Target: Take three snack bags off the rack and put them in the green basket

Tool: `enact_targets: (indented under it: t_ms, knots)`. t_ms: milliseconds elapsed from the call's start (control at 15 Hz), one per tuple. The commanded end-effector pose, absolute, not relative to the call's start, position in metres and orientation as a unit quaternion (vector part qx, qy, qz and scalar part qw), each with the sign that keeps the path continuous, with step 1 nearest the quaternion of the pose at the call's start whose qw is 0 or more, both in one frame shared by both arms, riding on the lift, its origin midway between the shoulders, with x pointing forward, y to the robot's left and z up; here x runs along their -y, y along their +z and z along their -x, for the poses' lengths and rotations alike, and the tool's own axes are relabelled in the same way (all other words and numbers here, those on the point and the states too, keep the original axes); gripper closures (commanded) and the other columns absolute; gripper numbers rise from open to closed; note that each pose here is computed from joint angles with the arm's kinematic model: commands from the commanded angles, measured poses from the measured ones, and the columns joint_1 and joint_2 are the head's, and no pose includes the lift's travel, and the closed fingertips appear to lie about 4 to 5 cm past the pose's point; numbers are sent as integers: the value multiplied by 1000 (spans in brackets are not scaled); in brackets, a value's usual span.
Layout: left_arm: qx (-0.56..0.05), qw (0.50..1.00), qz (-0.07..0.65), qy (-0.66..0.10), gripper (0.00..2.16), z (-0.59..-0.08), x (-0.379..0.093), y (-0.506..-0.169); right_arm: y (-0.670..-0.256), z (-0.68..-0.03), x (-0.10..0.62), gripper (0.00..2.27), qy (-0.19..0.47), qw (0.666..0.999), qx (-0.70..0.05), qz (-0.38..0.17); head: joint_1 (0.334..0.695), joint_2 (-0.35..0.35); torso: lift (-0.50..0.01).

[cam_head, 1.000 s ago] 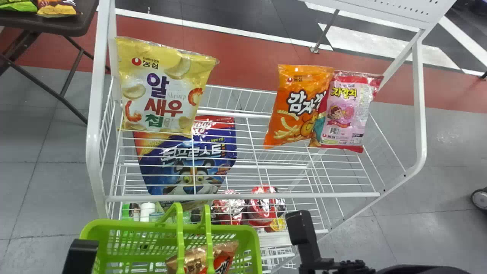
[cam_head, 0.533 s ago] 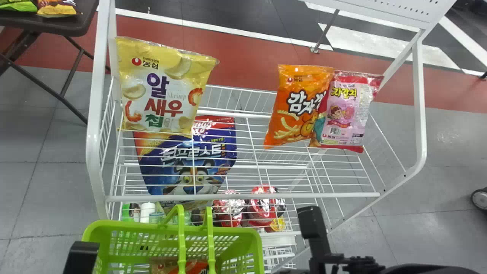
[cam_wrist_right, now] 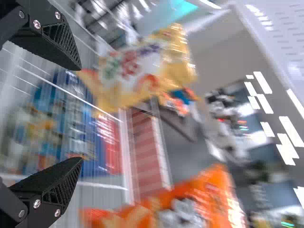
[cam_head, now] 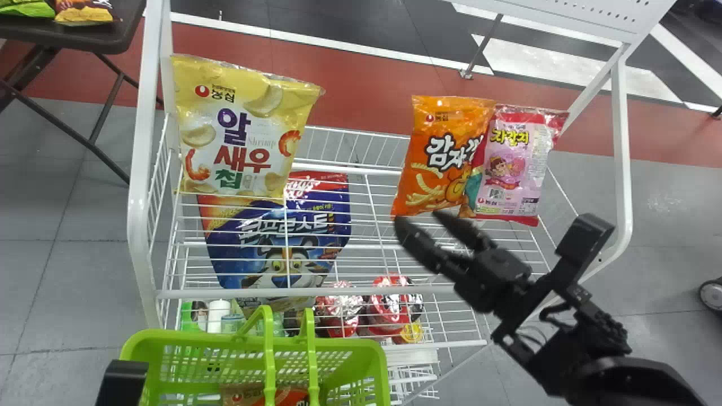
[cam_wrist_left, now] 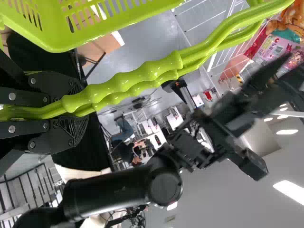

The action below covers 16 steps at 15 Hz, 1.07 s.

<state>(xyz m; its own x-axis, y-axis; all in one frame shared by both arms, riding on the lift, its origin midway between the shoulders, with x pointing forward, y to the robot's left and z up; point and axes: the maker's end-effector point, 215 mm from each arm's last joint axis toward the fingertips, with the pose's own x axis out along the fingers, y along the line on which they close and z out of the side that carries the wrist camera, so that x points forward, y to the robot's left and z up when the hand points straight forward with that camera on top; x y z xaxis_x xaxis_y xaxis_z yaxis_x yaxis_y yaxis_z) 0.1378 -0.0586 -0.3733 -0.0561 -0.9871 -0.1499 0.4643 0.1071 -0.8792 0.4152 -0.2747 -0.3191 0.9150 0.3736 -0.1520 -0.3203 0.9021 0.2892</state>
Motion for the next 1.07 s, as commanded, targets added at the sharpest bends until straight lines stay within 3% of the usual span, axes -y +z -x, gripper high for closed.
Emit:
enact_targets:
  t_ms: [0, 200, 533, 800, 1000]
  knots:
    - [-423, 612, 311, -591, 1696, -137, 59, -374, -310, -454, 314, 154, 132, 986, -43, -94, 695, -350, -23]
    - [-425, 614, 310, -589, 1693, -139, 57, -377, -331, -498, 350, 154, 79, 994, -38, -71, 695, -350, -23]
    - [-429, 614, 310, -585, 1693, -143, 52, -380, -332, -524, 385, 154, 17, 999, -16, -43, 695, -350, -23]
    - [-428, 614, 309, -586, 1693, -150, 52, -381, -352, -550, 389, 218, 12, 998, -58, -26, 695, -350, -23]
    - [-430, 613, 310, -586, 1693, -151, 52, -382, -365, -557, 375, 441, 44, 995, -87, -35, 695, -350, -23]
